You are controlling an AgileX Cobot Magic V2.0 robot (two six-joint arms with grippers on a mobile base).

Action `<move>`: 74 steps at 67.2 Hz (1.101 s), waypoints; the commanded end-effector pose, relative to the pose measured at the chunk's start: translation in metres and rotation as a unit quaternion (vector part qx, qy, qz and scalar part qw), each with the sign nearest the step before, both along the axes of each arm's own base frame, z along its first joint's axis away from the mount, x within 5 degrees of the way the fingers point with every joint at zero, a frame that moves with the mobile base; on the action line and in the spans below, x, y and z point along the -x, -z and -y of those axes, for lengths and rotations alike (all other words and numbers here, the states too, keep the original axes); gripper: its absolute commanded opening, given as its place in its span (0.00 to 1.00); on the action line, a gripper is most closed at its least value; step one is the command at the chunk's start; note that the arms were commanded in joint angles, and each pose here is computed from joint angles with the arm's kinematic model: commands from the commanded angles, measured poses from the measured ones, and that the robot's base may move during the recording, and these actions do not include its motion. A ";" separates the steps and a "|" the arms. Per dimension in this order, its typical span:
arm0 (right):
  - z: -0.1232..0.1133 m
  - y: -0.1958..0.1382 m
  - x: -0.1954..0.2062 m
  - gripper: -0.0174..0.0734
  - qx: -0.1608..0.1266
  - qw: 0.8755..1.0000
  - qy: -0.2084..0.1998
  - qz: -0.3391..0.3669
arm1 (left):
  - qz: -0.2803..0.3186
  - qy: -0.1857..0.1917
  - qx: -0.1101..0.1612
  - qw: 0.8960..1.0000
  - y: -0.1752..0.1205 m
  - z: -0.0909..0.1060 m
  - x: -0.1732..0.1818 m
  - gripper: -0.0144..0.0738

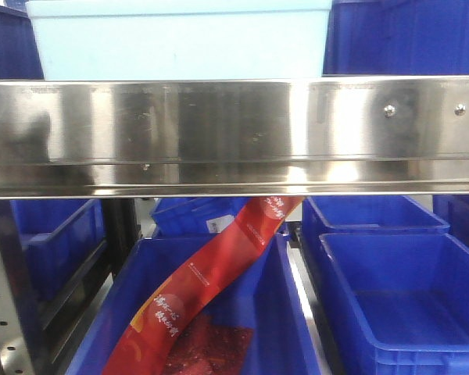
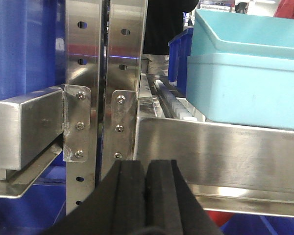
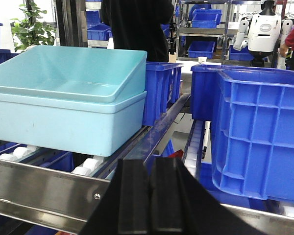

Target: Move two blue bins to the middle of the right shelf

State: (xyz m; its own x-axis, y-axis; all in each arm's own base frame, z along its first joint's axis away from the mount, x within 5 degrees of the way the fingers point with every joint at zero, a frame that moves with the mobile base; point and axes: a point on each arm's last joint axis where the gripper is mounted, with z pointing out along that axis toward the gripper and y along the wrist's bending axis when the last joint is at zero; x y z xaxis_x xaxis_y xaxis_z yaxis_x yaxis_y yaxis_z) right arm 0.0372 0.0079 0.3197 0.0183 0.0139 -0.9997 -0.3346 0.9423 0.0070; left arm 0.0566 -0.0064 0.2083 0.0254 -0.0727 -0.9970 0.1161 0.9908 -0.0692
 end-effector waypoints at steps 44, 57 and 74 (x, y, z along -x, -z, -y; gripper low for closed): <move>0.000 -0.002 0.000 0.02 -0.004 1.000 0.003 0.014 | 0.013 -0.001 0.003 1.000 -0.002 0.000 0.001 0.04; -0.003 0.010 -0.007 0.02 0.015 0.999 0.040 0.018 | 0.013 -0.001 0.003 1.000 -0.002 0.000 0.001 0.04; 0.003 0.063 -0.021 0.02 -0.001 0.991 0.130 -0.018 | 0.013 -0.001 0.003 1.000 -0.002 0.000 0.001 0.04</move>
